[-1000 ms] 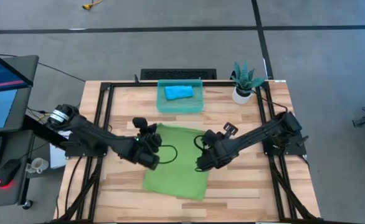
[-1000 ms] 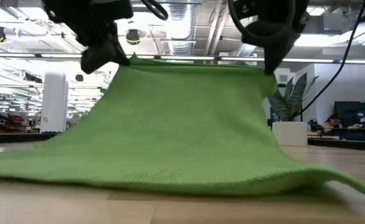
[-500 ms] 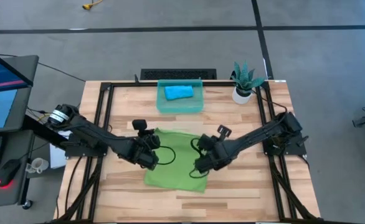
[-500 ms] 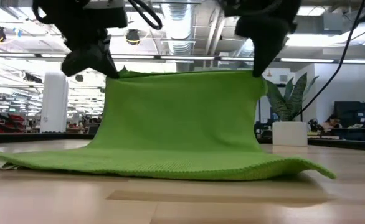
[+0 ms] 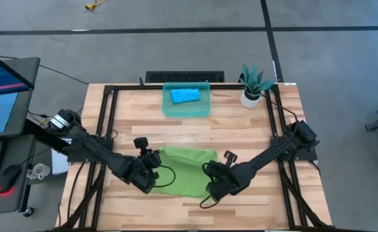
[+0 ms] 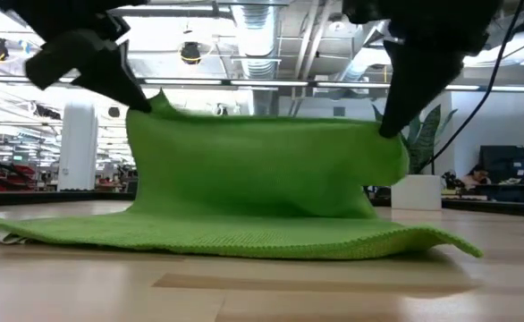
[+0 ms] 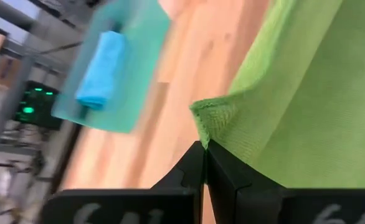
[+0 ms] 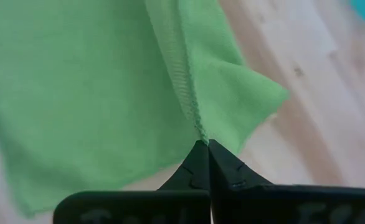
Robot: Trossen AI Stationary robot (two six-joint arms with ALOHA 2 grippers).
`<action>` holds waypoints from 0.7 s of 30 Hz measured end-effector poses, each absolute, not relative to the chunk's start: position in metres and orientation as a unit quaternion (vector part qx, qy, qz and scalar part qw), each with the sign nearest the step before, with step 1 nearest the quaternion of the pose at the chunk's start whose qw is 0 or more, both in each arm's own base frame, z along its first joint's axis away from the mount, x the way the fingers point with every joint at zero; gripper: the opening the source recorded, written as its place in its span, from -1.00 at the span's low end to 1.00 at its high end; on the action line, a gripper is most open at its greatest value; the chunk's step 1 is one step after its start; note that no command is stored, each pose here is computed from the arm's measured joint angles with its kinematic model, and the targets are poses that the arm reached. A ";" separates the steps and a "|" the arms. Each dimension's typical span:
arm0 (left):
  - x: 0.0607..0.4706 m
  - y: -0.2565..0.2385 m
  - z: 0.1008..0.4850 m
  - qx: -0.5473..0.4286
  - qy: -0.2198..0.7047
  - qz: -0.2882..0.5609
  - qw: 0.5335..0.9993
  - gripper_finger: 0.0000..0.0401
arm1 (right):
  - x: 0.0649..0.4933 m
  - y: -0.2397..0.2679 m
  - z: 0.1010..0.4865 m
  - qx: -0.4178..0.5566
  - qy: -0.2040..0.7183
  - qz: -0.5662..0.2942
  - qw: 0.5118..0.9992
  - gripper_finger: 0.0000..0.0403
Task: Roll microfiber towels into tight, uniform cylinder then place into a basket
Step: Fold the green microfiber cloth
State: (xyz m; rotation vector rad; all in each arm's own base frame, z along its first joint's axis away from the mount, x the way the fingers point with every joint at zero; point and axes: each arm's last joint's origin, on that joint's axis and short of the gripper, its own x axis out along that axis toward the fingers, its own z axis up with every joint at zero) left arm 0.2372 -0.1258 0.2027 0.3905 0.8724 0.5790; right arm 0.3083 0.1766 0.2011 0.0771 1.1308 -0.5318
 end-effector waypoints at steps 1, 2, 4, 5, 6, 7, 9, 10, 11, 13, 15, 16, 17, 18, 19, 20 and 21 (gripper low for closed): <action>0.237 -0.128 0.200 0.177 0.413 0.269 0.852 -1.00 | 0.308 0.179 0.201 0.046 0.525 -0.245 0.814 -0.97; 0.236 -0.129 0.198 0.168 0.415 0.263 0.854 -1.00 | 0.308 0.181 0.200 0.053 0.526 -0.242 0.814 -0.98; 0.234 -0.132 0.196 0.154 0.419 0.256 0.857 -1.00 | 0.307 0.184 0.200 0.067 0.532 -0.228 0.812 -0.98; 0.233 -0.132 0.196 0.149 0.419 0.256 0.858 -1.00 | 0.308 0.186 0.200 0.077 0.534 -0.220 0.813 -0.98; 0.233 -0.134 0.195 0.144 0.419 0.256 0.859 -1.00 | 0.309 0.187 0.200 0.089 0.537 -0.212 0.812 -0.98; 0.232 -0.134 0.195 0.137 0.419 0.255 0.861 -1.00 | 0.310 0.188 0.199 0.103 0.541 -0.206 0.809 -0.97; 0.231 -0.137 0.195 0.123 0.421 0.248 0.864 -1.00 | 0.311 0.190 0.199 0.129 0.552 -0.191 0.801 -0.96; 0.231 -0.139 0.195 0.111 0.424 0.243 0.866 -1.00 | 0.311 0.191 0.199 0.142 0.557 -0.185 0.797 -0.96; 0.231 -0.141 0.194 0.097 0.427 0.236 0.867 -1.00 | 0.311 0.192 0.199 0.151 0.562 -0.182 0.792 -0.96; 0.231 -0.144 0.194 0.064 0.434 0.231 0.869 -1.00 | 0.312 0.193 0.199 0.165 0.564 -0.177 0.790 -0.97; 0.230 -0.145 0.193 0.035 0.441 0.228 0.867 -1.00 | 0.311 0.193 0.199 0.176 0.564 -0.182 0.786 -0.97; 0.230 -0.146 0.193 0.025 0.446 0.226 0.866 -1.00 | 0.311 0.194 0.199 0.182 0.566 -0.182 0.783 -0.97; 0.229 -0.146 0.192 0.016 0.451 0.224 0.864 -1.00 | 0.311 0.194 0.199 0.186 0.568 -0.181 0.781 -0.97; 0.229 -0.146 0.192 0.009 0.456 0.220 0.862 -1.00 | 0.312 0.194 0.199 0.187 0.569 -0.179 0.780 -0.97; 0.229 -0.146 0.192 0.003 0.461 0.217 0.860 -1.00 | 0.312 0.194 0.199 0.187 0.568 -0.176 0.782 -0.96; 0.229 -0.147 0.191 0.000 0.465 0.214 0.859 -1.00 | 0.312 0.195 0.199 0.183 0.567 -0.171 0.784 -0.96; 0.229 -0.147 0.191 -0.002 0.468 0.212 0.858 -1.00 | 0.313 0.195 0.199 0.182 0.566 -0.166 0.787 -0.96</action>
